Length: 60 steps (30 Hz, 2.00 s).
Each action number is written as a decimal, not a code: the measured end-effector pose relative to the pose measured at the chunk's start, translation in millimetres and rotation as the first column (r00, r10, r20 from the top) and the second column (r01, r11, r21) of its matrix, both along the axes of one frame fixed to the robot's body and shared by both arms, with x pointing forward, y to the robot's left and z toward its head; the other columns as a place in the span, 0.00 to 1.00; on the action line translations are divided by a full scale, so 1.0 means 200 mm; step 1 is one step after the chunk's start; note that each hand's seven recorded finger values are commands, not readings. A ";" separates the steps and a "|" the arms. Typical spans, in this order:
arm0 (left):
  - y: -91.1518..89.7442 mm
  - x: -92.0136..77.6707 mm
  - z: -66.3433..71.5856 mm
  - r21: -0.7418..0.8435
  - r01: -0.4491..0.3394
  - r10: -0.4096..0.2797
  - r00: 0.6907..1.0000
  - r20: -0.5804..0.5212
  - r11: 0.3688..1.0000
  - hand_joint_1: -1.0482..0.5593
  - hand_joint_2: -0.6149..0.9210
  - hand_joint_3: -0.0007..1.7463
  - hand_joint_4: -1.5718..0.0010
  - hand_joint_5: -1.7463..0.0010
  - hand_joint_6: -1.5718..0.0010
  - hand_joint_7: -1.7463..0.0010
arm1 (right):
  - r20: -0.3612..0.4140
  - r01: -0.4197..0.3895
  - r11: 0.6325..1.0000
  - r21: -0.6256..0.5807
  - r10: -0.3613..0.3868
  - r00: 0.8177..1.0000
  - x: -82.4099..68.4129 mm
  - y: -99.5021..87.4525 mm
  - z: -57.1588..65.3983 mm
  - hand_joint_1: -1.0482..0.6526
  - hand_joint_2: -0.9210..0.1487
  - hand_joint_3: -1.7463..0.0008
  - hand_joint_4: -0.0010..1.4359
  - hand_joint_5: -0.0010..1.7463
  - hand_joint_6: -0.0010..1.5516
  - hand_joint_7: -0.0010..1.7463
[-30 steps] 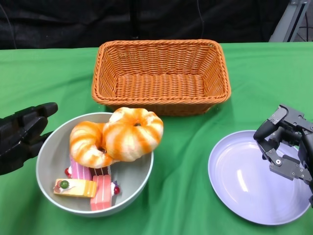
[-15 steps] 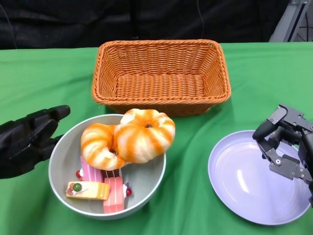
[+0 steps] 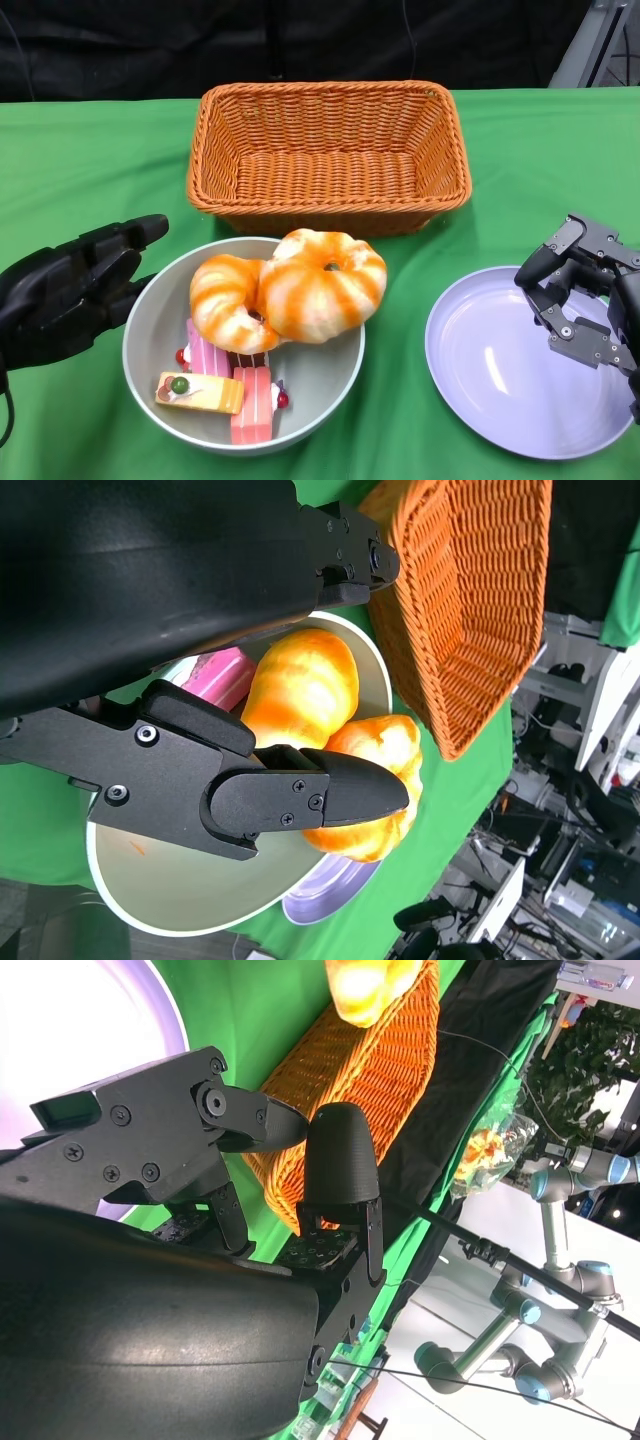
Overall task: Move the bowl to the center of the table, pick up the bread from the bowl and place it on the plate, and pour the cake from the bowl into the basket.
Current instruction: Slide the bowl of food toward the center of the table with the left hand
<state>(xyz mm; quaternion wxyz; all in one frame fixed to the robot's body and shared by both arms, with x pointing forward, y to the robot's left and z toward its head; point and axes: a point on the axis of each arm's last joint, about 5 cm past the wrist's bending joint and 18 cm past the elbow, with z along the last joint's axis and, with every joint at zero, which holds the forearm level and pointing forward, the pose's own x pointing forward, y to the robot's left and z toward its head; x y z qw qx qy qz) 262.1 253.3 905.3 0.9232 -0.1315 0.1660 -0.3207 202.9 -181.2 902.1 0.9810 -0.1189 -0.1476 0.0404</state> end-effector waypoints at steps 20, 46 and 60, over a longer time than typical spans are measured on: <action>-0.08 -0.01 -0.03 -0.109 -0.024 0.024 1.000 0.000 0.994 0.20 1.00 0.27 0.99 0.99 0.98 0.99 | 0.002 0.001 1.000 -0.013 -0.001 1.000 0.00 0.01 0.00 0.56 0.21 0.58 0.49 0.99 0.40 0.83; -0.10 -0.06 -0.05 -0.077 -0.223 0.230 0.968 0.100 0.972 0.22 1.00 0.23 0.91 0.97 0.90 0.98 | -0.001 0.000 1.000 -0.013 0.000 1.000 0.00 0.01 0.00 0.58 0.22 0.56 0.48 0.92 0.40 0.79; -0.07 -0.07 -0.04 -0.022 -0.347 0.343 0.913 0.219 0.938 0.25 1.00 0.21 0.82 0.96 0.83 0.98 | -0.005 -0.029 1.000 0.010 0.029 1.000 0.00 0.00 0.00 0.62 0.19 0.57 0.48 0.90 0.41 0.75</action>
